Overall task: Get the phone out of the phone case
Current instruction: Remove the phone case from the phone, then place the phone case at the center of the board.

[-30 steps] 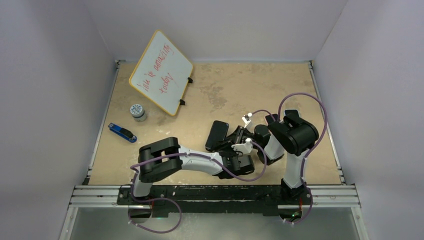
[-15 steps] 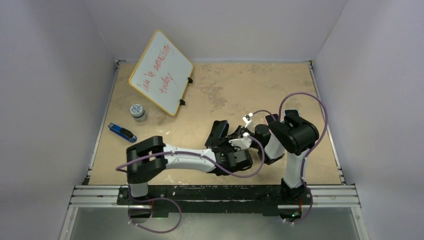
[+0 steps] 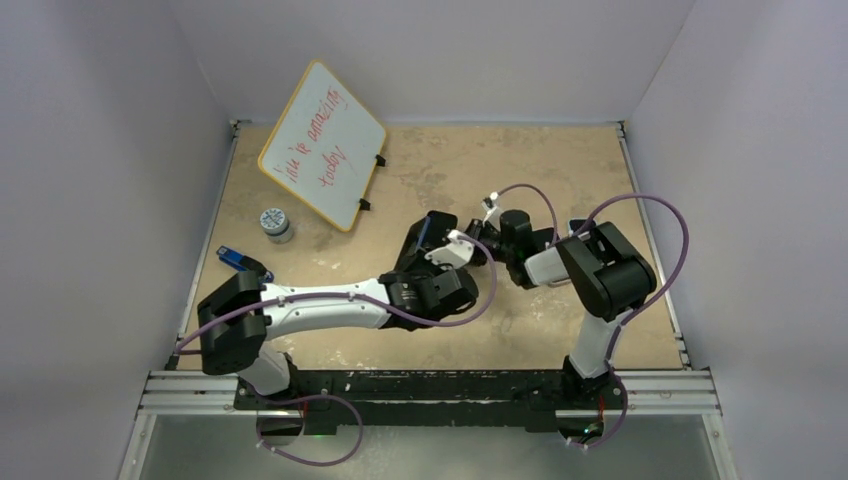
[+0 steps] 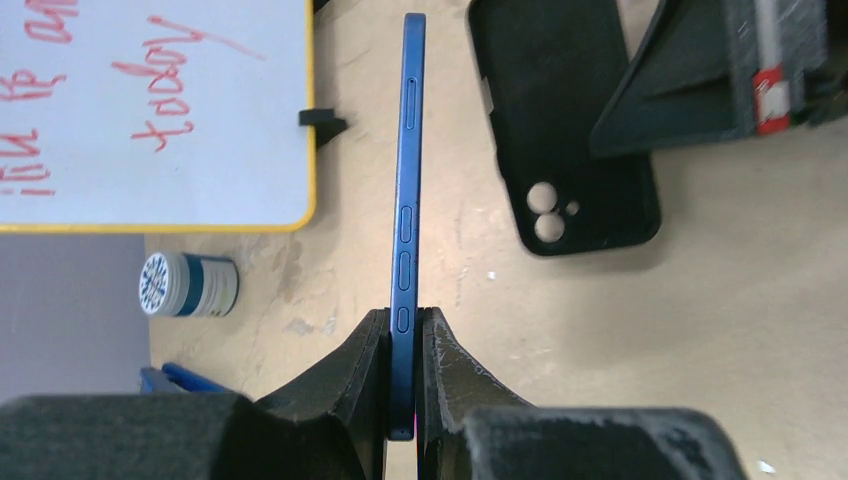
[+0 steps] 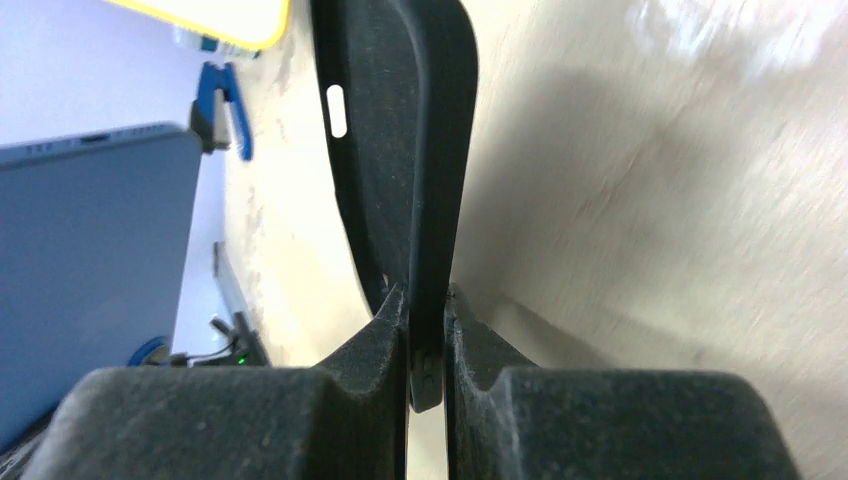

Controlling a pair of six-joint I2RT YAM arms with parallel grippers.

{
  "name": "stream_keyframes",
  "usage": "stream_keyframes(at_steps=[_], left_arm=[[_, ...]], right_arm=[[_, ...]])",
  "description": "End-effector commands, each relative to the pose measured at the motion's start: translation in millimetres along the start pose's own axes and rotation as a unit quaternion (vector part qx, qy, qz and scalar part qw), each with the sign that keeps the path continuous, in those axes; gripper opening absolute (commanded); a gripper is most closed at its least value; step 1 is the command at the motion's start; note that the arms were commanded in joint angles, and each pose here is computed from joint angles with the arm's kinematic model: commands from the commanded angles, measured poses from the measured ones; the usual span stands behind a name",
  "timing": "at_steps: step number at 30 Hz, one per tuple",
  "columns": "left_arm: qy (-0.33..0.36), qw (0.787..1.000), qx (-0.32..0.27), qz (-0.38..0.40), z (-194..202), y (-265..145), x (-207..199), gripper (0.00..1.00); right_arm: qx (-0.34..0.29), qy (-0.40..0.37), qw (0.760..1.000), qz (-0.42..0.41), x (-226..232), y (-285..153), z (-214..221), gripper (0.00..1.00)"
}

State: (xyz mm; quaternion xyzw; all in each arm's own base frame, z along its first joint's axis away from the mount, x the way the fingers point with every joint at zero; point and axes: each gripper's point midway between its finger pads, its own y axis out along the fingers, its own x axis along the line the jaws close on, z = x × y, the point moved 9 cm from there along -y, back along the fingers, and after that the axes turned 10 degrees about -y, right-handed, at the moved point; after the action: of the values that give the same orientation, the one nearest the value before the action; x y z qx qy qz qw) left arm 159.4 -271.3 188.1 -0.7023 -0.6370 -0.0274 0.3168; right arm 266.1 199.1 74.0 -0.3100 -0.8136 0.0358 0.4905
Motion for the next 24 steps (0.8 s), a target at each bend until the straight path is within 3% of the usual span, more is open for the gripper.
stream_keyframes(at_steps=[1,9,15,24], left_arm=[[-0.057,0.998,-0.009,-0.030,-2.2,1.3,26.1,0.00],[-0.068,0.995,0.027,-0.074,21.5,24.0,40.5,0.00],[-0.048,0.994,0.048,-0.087,33.4,38.5,35.8,0.00],[-0.026,0.993,0.076,-0.086,41.9,44.8,30.7,0.00]], right_arm=[[0.056,-0.055,0.994,0.070,-14.3,4.4,-22.9,0.00],[0.114,-0.082,0.981,0.133,-33.5,6.9,-57.1,0.00],[0.130,-0.104,0.970,0.176,-42.5,8.0,-69.9,0.24],[0.072,-0.152,0.969,0.181,-19.8,-11.2,-85.7,0.61]])
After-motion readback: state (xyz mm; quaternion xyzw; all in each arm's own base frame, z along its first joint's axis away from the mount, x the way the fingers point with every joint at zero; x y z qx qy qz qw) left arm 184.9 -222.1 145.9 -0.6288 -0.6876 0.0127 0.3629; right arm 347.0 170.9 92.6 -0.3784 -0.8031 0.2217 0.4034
